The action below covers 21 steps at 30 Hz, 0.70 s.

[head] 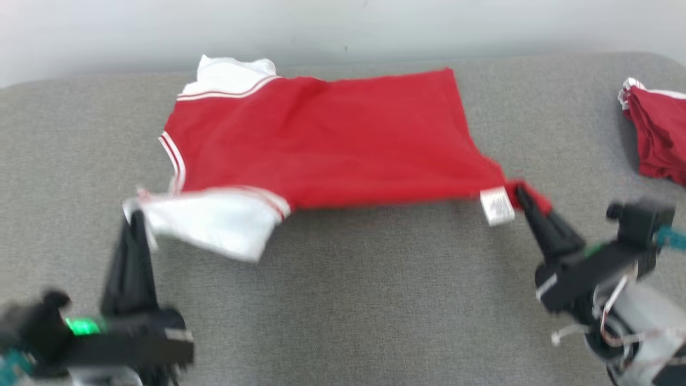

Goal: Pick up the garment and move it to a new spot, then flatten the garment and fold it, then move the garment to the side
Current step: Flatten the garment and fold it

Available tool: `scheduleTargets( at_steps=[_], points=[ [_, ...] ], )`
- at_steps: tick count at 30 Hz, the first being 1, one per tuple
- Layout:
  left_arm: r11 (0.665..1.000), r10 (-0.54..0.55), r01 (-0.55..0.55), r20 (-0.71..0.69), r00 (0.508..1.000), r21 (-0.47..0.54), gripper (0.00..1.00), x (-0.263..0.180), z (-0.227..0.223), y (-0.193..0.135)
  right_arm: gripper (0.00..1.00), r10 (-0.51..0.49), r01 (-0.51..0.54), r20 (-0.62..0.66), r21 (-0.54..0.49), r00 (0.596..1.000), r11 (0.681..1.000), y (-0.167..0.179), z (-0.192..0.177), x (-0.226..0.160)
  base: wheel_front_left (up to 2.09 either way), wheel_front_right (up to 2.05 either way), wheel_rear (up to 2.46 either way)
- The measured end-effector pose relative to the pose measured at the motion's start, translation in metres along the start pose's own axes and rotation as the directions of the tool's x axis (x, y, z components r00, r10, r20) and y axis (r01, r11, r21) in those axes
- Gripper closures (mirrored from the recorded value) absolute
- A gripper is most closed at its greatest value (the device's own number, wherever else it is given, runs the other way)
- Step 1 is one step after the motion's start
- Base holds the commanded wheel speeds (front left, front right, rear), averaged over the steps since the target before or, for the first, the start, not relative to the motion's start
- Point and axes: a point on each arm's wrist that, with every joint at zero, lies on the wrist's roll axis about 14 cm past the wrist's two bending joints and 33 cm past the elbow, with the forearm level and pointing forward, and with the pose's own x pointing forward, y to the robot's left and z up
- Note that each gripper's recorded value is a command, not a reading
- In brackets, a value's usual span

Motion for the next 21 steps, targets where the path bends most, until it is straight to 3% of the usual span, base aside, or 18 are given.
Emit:
scheduleTargets(
  at_steps=[6,10,21],
  points=[
    [0.994,0.086,-0.092,-0.113,0.99,-0.051,1.0,-0.047,-0.039,0.015,1.0,-0.034,0.037,-0.067,0.045,0.997,0.998,0.002,-0.039,-0.031,0.0,0.0,0.0],
    [0.986,0.154,-0.162,-0.166,0.974,-0.033,1.0,-0.075,-0.056,0.034,1.0,-0.048,0.054,-0.11,0.054,0.993,0.997,0.004,-0.058,-0.051,0.0,0.0,0.0],
    [0.964,0.236,-0.26,-0.274,0.932,-0.051,1.0,-0.138,-0.091,0.047,1.0,-0.082,0.093,-0.213,0.046,0.974,0.995,0.009,-0.092,-0.103,0.0,0.0,0.0]
  ],
)
